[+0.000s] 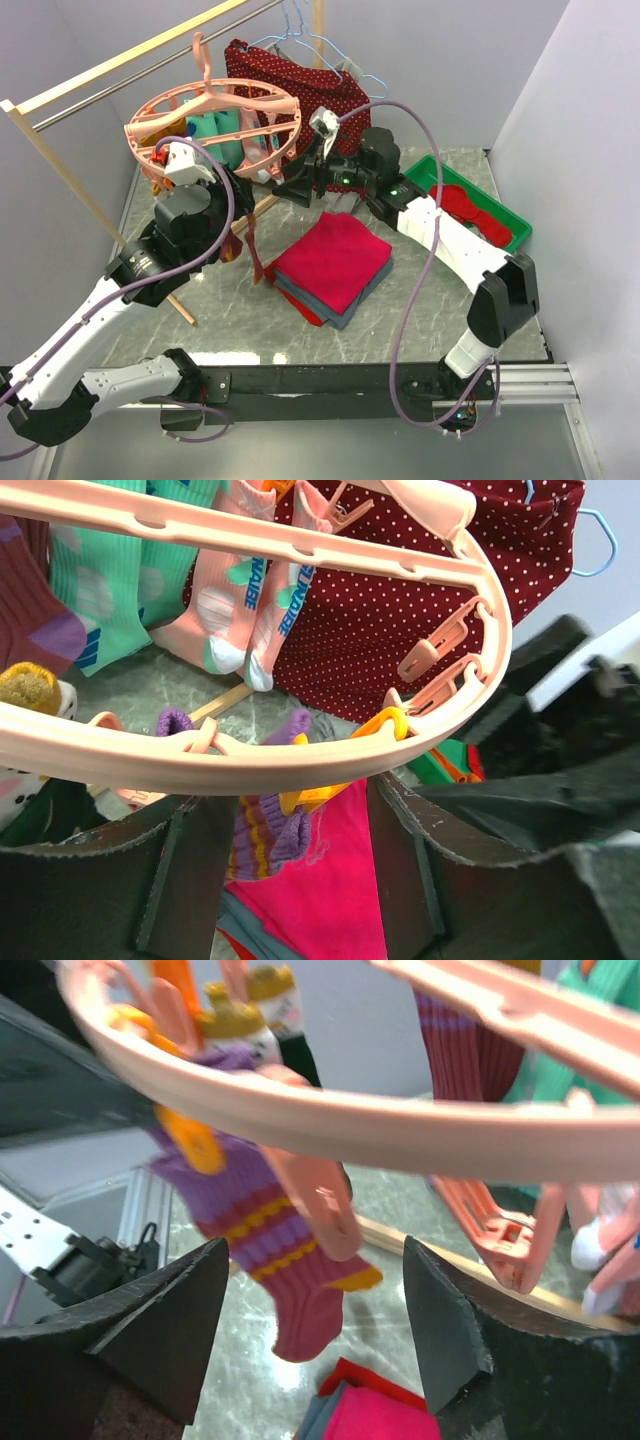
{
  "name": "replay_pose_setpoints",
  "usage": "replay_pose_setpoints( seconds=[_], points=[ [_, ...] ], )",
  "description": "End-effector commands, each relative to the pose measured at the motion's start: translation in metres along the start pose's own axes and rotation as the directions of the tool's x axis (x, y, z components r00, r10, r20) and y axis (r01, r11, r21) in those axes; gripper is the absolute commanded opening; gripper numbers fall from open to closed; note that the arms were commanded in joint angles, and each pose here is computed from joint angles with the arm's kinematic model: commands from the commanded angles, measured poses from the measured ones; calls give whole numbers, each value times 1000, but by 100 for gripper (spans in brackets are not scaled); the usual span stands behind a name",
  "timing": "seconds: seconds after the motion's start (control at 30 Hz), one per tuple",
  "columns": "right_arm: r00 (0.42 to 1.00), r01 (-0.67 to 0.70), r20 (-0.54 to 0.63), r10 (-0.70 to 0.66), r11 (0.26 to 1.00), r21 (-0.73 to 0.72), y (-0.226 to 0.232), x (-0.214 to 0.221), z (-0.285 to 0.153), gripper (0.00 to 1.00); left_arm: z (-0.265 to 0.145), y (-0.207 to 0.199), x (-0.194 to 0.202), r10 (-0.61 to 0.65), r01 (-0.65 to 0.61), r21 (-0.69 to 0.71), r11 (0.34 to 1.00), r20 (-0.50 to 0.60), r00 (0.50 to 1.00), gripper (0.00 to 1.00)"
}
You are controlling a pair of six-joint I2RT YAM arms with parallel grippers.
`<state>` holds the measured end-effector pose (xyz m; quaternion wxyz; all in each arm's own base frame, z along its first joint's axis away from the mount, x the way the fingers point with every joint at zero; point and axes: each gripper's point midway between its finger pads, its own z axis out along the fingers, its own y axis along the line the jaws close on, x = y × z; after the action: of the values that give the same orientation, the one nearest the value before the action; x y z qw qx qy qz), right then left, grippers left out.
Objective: Clip the socks to the hanger
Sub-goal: Clamp the sock onto the hanger, then open the clamp at the hanger.
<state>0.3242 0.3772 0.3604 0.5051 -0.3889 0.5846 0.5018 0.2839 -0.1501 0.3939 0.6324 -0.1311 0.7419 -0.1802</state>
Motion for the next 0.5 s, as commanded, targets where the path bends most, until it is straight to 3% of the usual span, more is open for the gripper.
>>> replay_pose_setpoints(
  seconds=[0.0,0.3,0.47],
  points=[
    [990,112,84,-109,993,-27,-1,-34,2,78,-7,7,-13,0,1,-14,1000,38,999,58],
    [989,129,85,-121,987,-96,-2,-36,12,76,-7,9,-12,9,-8,-24,1000,36,999,58],
    [990,126,85,-114,981,-147,4,-36,14,53,-8,11,-14,9,-7,-27,1000,41,999,58]
  ],
)
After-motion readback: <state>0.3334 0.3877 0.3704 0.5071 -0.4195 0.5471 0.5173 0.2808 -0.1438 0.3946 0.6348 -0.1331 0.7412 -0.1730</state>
